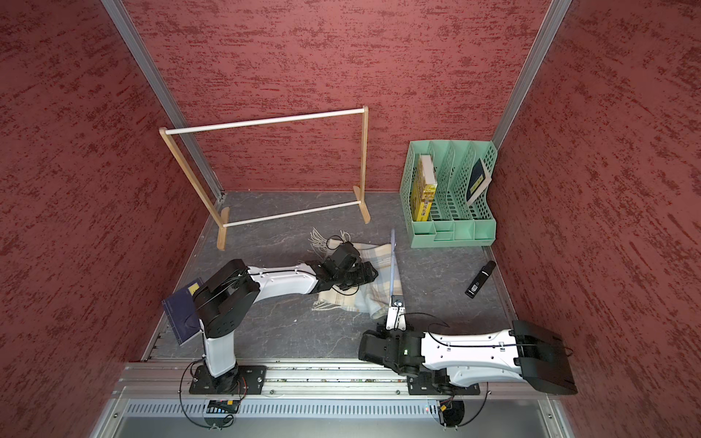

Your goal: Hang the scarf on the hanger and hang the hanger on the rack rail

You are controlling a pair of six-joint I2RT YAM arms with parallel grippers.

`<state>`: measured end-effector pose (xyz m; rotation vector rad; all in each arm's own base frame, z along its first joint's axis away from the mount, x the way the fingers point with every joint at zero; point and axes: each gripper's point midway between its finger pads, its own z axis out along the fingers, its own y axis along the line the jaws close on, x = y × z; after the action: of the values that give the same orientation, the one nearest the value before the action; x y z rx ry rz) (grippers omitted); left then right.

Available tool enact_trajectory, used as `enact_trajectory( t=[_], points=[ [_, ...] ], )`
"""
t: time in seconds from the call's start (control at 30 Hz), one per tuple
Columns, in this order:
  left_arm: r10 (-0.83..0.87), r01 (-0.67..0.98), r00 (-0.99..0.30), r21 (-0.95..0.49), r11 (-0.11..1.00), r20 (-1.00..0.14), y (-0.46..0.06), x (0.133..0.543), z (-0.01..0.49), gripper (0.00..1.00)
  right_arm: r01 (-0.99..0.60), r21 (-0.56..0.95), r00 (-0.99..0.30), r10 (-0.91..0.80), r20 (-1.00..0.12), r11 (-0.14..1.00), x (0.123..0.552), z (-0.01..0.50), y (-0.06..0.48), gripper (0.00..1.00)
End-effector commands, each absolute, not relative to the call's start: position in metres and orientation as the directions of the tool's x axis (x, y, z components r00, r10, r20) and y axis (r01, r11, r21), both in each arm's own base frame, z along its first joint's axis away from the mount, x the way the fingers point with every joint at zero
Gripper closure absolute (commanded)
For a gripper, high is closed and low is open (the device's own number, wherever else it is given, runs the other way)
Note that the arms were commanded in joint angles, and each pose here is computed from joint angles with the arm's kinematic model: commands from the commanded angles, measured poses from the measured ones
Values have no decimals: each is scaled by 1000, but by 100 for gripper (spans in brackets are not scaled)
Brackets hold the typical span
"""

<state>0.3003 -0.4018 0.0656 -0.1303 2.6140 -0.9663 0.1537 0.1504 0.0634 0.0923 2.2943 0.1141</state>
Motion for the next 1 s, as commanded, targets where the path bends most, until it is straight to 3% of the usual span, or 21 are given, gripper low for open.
enact_trajectory(
  t=[0.0,0.13,0.23,0.33,0.37,0.53,0.97],
  points=[
    [-204,45,-932,-654,755,-300,-412,305,67,21,27,119,-649,109,-753,992,156,65,151,100],
    [-191,43,-940,-655,754,-283,-418,304,58,40,29,125,-649,114,-752,992,155,64,150,100],
    [-184,44,-942,-649,760,-280,-420,304,56,63,30,128,-647,117,-753,991,155,65,149,100],
    [-182,47,-940,-639,768,-288,-416,305,58,95,36,125,-646,118,-754,991,155,66,146,100],
    [-182,49,-938,-635,771,-293,-414,307,60,100,36,123,-645,117,-755,992,155,66,145,100],
    [-190,68,-920,-617,784,-342,-395,318,84,100,2,102,-650,79,-756,995,155,68,150,100],
    [-148,140,-904,-603,785,-401,-368,343,131,100,-265,125,-635,-76,-769,956,153,90,209,100]
  ],
)
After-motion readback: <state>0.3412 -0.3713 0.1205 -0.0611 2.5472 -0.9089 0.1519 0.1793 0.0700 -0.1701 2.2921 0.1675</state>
